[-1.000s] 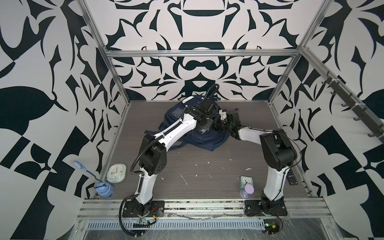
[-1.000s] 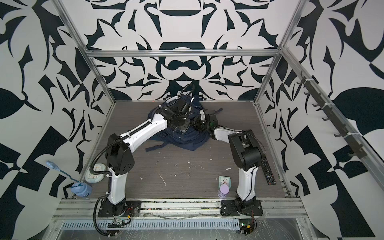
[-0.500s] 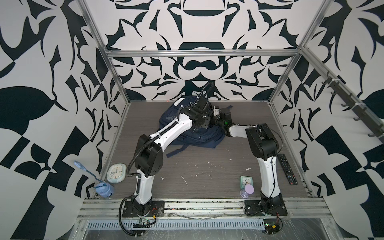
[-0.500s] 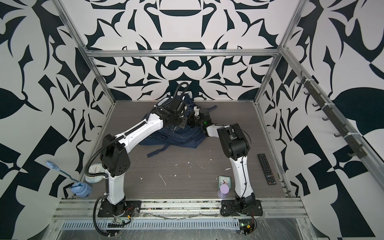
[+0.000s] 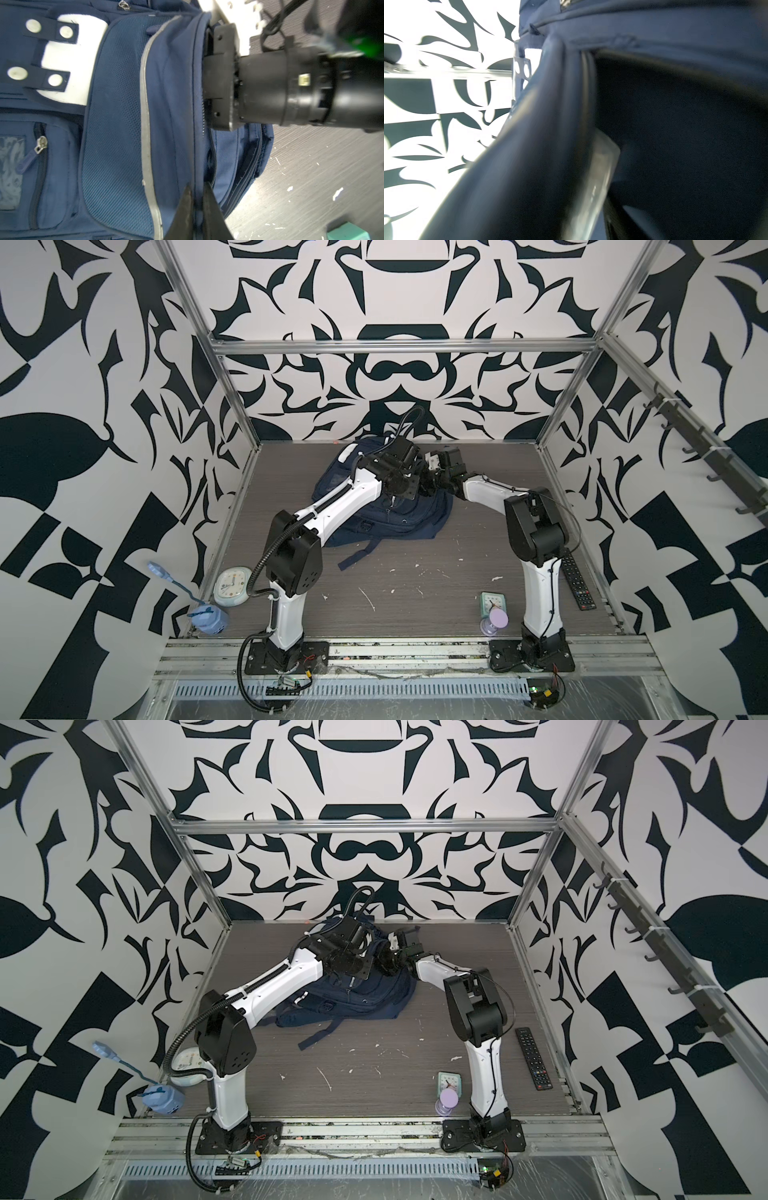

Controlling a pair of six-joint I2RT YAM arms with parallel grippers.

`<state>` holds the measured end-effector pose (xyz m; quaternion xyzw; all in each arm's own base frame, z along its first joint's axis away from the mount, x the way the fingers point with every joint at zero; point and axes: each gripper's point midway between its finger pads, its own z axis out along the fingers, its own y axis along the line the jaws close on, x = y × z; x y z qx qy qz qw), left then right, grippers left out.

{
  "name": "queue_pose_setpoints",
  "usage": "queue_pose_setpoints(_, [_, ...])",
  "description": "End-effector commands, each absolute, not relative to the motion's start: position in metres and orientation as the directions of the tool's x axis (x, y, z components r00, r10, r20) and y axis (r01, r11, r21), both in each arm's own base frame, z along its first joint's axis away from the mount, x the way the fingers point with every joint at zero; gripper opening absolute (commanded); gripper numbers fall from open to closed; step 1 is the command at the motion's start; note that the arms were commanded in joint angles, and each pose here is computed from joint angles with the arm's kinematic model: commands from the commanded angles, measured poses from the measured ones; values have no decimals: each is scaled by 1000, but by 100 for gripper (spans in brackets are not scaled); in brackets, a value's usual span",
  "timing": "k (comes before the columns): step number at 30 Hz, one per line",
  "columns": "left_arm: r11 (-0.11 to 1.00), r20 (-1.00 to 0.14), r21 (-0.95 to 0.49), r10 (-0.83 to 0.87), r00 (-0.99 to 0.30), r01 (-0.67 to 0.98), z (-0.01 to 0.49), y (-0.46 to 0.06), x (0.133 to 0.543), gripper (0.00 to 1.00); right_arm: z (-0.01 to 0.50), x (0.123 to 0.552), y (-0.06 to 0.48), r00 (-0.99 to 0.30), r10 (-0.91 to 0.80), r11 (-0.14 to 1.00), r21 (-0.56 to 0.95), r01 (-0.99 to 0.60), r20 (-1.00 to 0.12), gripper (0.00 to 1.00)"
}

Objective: Pack books, pencil case, and school supplies into a backpack
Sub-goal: Place the compass set in the student bag, then close the student bag at the top-center of the table.

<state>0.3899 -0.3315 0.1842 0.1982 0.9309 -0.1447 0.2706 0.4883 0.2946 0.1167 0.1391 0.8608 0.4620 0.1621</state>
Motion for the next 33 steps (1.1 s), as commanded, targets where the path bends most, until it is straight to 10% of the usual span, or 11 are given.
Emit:
queue_pose_setpoints(1, [854,-580,-249,247,-776,457,205,-336,387,12,151,478,279,-903,319,660,751,-6,-287,58])
queue_pose_setpoints(23, [833,-526,-336,222,-821,440,176,-383,418,18,143,346,230,-855,144,870,476,-131,-498,37])
queue_pose_setpoints(33, [877,-491,-393,55,-869,277,165,-298,410,56,140,321,313,-809,-42,866,383,-322,-586,36])
